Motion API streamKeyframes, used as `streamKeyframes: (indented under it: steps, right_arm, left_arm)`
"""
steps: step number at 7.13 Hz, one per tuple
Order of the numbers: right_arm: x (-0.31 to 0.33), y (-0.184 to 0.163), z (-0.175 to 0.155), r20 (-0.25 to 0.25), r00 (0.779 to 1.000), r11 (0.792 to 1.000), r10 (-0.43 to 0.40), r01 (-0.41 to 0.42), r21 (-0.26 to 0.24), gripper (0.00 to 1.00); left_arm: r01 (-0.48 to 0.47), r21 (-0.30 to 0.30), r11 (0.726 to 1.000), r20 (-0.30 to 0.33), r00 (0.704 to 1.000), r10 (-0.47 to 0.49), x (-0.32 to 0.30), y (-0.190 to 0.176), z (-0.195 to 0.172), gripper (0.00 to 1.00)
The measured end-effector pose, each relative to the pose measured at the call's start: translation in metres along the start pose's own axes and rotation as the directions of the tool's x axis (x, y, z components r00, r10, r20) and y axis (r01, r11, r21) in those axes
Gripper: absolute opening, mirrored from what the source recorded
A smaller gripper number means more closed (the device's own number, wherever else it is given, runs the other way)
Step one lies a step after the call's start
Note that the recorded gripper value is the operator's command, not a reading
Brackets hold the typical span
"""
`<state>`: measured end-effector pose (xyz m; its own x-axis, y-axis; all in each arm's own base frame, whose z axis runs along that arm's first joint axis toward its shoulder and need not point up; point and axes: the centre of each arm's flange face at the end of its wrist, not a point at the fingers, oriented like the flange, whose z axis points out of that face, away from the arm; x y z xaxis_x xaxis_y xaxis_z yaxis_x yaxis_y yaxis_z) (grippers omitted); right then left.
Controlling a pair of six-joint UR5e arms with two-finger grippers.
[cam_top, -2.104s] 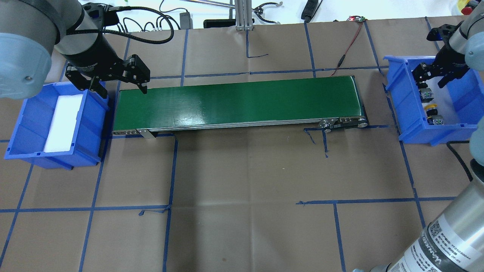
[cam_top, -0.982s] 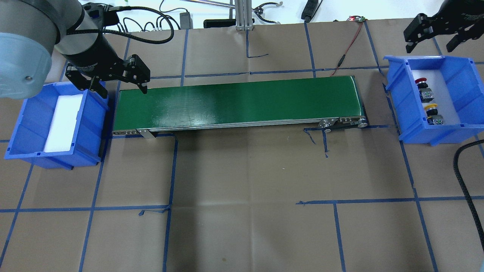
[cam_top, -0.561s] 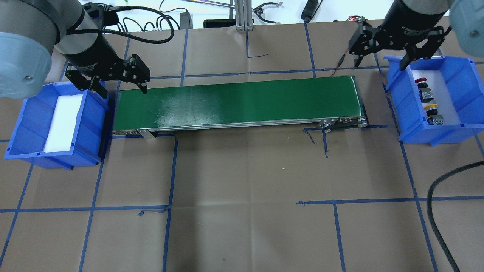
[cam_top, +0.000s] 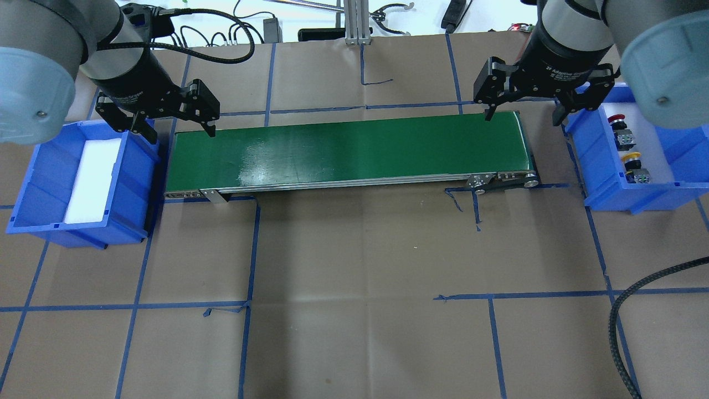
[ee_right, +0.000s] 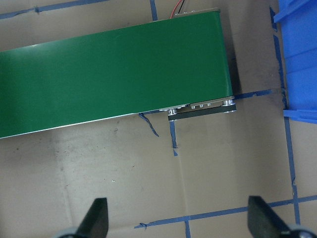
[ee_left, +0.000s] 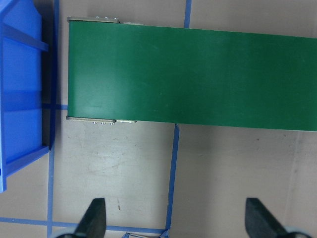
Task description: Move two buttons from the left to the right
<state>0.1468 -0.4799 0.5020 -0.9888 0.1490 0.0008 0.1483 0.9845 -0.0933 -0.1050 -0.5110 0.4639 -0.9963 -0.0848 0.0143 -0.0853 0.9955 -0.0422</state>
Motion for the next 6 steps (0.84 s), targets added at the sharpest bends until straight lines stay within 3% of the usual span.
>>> streamKeyframes:
  steps: [6]
  right_arm:
    - [-0.001,-0.0003,0.0065,0.001,1.0,1.0,-0.001,0.001,-0.014,1.0]
  left_arm:
    - [0.0,0.001,1.0,0.0,1.0,0.0,0.0,0.0002,-0.0005,1.0]
